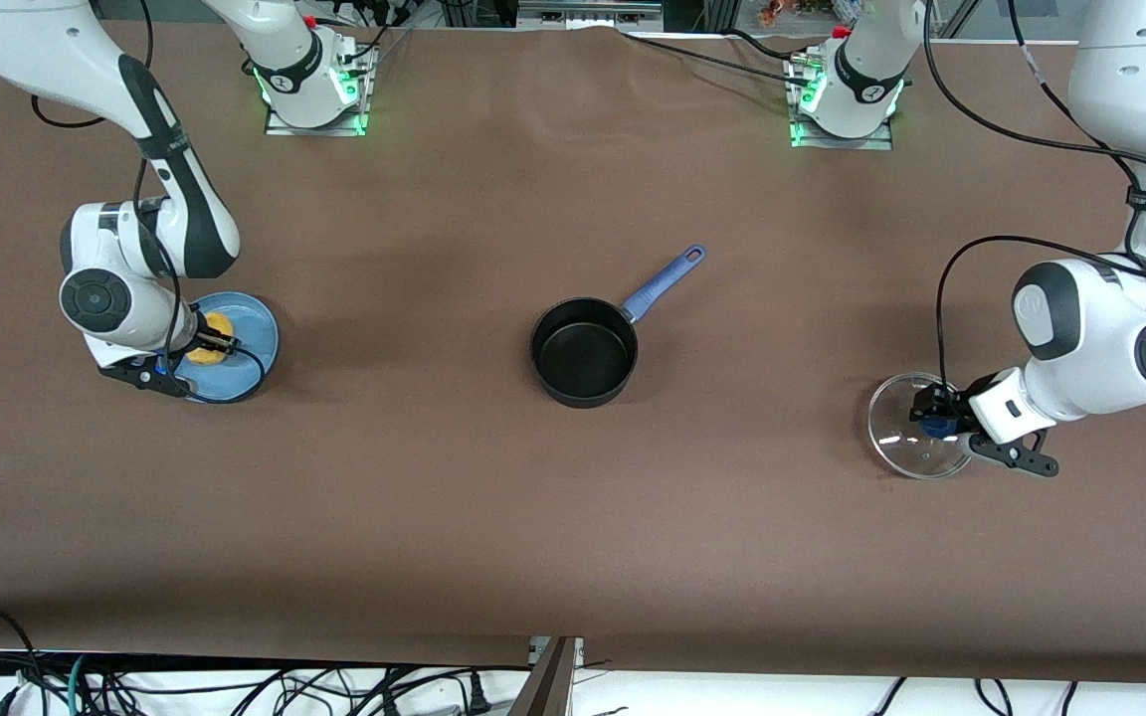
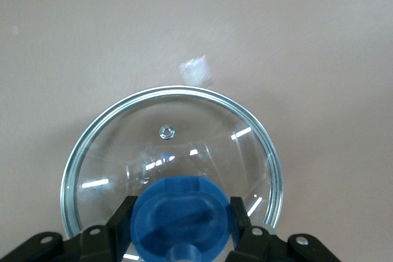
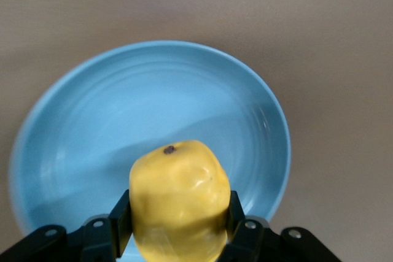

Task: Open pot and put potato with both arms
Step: 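Carry the potato over the pot with the right gripper while the left gripper withdraws, then lower the potato into the saucepan and open the right gripper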

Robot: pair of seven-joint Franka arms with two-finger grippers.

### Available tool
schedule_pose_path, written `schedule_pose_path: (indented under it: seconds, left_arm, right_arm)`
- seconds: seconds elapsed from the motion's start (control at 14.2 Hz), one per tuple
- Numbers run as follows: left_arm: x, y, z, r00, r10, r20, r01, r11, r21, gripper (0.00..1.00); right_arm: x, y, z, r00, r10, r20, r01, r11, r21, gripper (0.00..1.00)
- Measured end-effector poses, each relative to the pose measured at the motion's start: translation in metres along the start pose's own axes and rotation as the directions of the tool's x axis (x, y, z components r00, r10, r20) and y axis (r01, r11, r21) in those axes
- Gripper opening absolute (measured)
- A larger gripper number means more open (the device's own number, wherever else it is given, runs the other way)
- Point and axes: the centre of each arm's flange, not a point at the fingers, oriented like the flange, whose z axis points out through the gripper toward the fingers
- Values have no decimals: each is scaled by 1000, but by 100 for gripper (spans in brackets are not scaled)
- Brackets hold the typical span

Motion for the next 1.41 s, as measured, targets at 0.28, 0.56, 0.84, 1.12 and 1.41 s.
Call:
schedule_pose_path:
  seconds: [0.28, 0.56, 0.84, 1.12, 1.41]
  left_arm:
    - [-14, -9, 27, 999, -48, -9, 48, 999, -14, 65]
    - [-11, -7, 16, 998, -58, 16, 59, 998, -31, 99]
    - [7, 14, -69, 992, -87, 89, 94, 993, -76, 100]
    - [12, 51, -185, 976, -154, 155, 158, 987, -12, 100]
    - [-3, 91, -268, 972, -201, 121, 195, 979, 65, 100]
  right_arm:
    - [-11, -50, -119, 999, -18, 47, 17, 1000, 21, 63]
    - [-41, -143, -192, 990, 86, 114, -109, 970, 215, 63]
    - [-72, -255, -226, 969, 132, 209, -198, 920, 338, 63]
    - [-112, -369, -234, 991, 49, 124, -98, 898, 430, 63]
    - [-146, -446, -203, 999, 3, 49, -28, 867, 498, 63]
